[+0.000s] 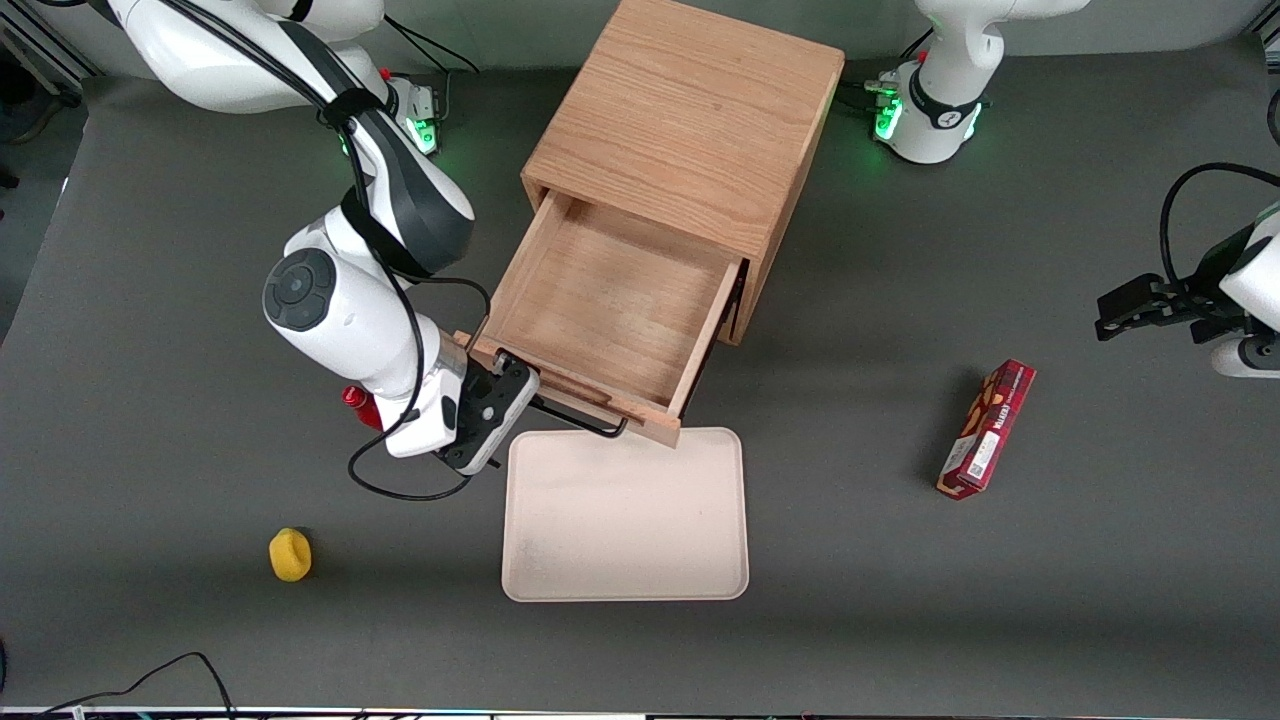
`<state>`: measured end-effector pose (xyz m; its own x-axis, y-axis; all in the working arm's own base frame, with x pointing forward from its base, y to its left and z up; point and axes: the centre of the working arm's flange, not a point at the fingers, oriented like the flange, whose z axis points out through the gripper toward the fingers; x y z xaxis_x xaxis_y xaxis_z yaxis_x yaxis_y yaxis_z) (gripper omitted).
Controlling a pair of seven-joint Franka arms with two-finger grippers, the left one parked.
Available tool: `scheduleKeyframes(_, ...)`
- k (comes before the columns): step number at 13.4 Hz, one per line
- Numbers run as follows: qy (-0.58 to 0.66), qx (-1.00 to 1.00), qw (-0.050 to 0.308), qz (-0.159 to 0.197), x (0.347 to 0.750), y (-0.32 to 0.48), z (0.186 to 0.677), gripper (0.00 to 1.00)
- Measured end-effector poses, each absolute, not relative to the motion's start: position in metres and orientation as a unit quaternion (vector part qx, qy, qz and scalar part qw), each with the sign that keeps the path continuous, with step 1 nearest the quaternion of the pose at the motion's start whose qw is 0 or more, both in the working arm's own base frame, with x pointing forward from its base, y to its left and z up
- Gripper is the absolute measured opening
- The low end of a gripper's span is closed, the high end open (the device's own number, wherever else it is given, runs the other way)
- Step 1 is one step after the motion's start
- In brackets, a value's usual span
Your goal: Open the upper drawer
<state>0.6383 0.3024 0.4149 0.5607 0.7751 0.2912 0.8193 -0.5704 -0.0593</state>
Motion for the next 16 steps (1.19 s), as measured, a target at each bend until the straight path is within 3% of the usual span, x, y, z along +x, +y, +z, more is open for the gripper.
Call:
scheduleKeyframes(3, -0.446, -0.881, 0.098, -0.125, 0.644, 0.296, 0.422, 1.0)
scheduleKeyframes(7, -0.362, -0.907, 0.151, -0.152, 0.65, 0.268, 0.476, 1.0)
scheduleKeyframes(10, -0.23, -0.951, 0.182, -0.1, 0.635, 0.203, 0.536, 1.0)
scheduleKeyframes(11, -0.178, -0.966, 0.172, -0.072, 0.623, 0.177, 0.557, 1.0)
scheduleKeyframes(13, -0.094, -0.988, 0.117, -0.027, 0.593, 0.128, 0.588, 1.0)
scheduleKeyframes(16, 0.006, -0.999, 0.051, 0.004, 0.547, 0.061, 0.604, 1.0)
